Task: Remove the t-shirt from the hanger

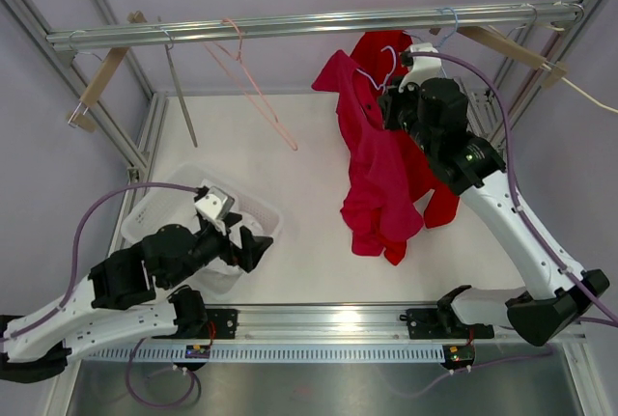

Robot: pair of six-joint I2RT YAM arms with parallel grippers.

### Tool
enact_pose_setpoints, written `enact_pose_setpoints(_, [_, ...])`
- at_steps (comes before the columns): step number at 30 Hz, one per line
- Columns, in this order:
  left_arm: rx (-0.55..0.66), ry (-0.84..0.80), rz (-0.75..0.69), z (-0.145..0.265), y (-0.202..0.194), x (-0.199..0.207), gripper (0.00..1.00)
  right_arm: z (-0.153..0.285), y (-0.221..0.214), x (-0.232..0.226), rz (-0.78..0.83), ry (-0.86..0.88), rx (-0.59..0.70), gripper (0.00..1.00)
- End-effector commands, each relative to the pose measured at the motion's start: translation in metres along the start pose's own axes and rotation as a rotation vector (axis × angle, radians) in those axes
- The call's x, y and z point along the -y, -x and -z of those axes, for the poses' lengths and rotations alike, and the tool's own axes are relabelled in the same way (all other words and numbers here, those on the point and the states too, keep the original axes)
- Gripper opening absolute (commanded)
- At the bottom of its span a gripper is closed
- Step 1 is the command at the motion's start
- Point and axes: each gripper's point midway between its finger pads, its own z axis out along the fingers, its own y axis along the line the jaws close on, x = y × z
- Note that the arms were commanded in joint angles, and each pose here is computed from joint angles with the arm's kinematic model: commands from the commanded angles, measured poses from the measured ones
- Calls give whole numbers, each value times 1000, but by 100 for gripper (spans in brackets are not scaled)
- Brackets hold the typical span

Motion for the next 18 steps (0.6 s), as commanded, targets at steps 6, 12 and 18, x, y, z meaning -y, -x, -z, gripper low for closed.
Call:
enact_pose_setpoints(6, [-5,-273,94,-36,28,81,99,47,27,-51,-147,107,168,0])
enact_pose_setpoints(12, [45,-355,54,-53,53,133,99,70,37,-60,-275,124,250,0])
enact_pose_setpoints(18, [49,-430,21,-74,61,187,99,95,58,-48,-368,124,344,0])
